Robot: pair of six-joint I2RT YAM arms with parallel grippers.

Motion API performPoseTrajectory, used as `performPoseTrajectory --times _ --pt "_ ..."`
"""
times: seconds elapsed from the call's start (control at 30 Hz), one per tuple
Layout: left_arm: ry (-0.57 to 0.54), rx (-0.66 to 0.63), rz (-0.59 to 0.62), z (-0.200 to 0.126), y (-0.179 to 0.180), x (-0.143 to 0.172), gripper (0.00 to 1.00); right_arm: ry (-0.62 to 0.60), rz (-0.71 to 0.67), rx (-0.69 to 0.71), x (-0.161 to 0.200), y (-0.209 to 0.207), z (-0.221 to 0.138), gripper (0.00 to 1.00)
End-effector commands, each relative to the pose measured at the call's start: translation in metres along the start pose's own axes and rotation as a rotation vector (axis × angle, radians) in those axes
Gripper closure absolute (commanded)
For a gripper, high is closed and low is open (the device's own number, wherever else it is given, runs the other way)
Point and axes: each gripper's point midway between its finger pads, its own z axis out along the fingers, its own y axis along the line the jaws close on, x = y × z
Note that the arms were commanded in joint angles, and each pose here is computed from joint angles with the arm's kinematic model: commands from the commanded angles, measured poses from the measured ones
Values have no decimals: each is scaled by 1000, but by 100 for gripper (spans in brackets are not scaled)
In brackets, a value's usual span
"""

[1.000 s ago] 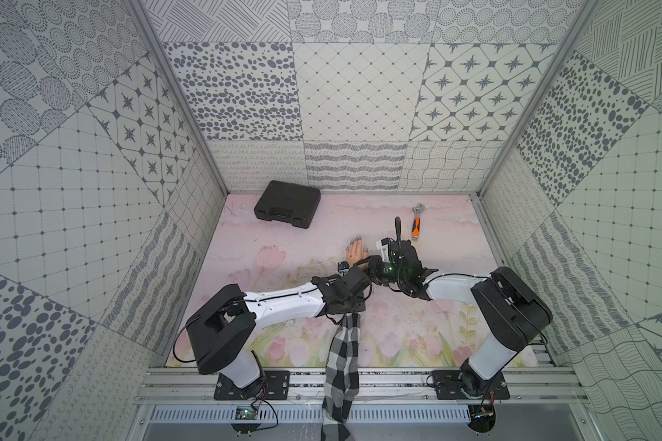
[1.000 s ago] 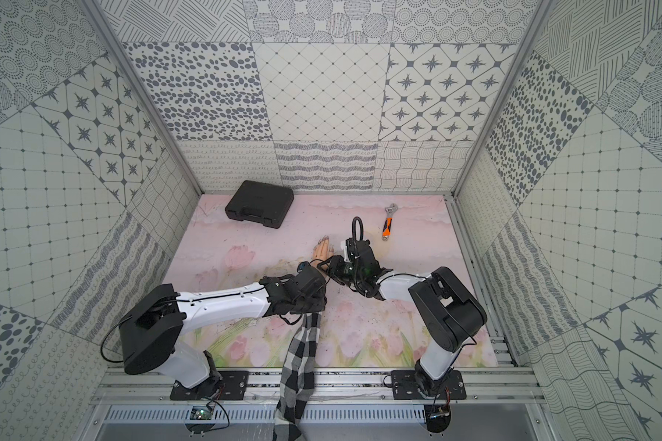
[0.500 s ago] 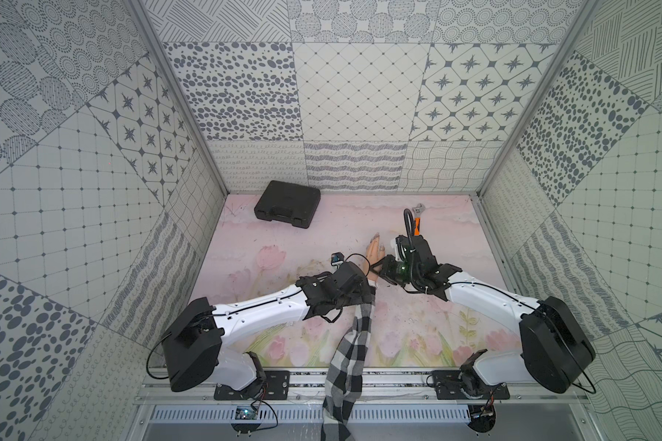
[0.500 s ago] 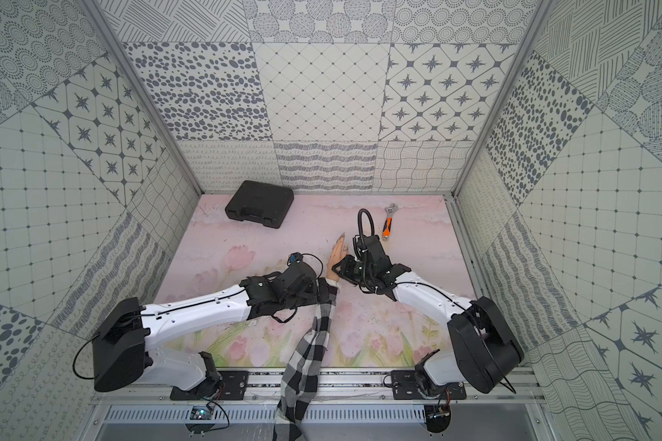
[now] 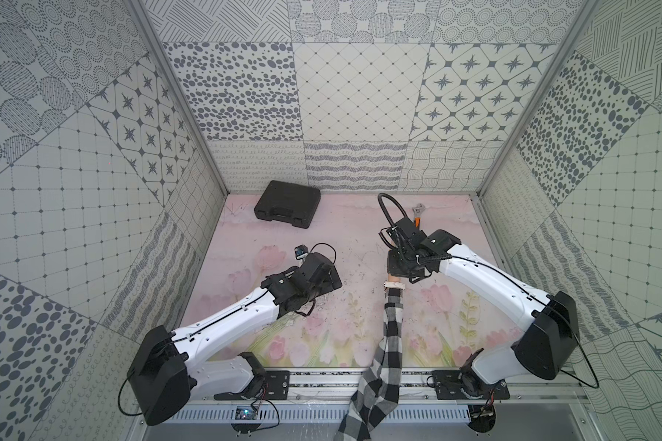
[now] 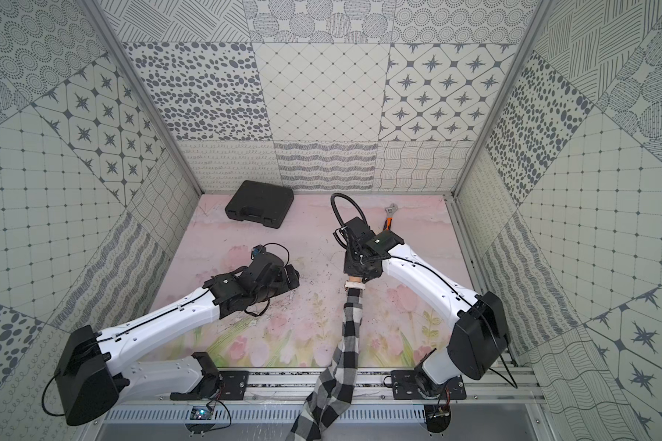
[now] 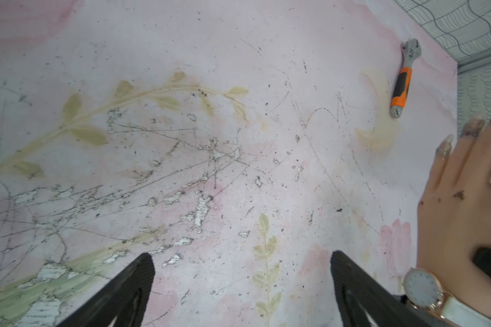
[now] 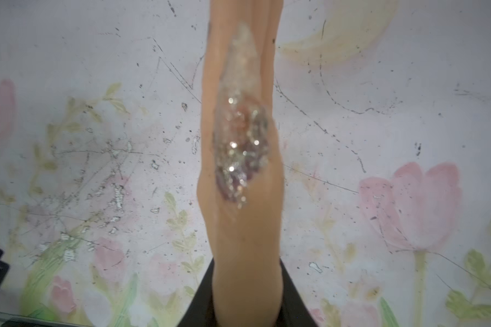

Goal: Take off the watch
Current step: Adjust the hand at the center of the board.

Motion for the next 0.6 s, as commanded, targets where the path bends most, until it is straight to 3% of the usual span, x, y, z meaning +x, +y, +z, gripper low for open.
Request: performPoseTrajectory --times 0.0,0.23,0.57 --pt "-4 -67 -10 3 29 -1 2 56 -131 201 12 -19 -1 90" --pt "-24 -120 -57 -2 56 0 2 106 -192 266 17 20 32 90" --pt "-39 -159 -68 -13 75 -2 1 123 -145 253 6 68 80 86"
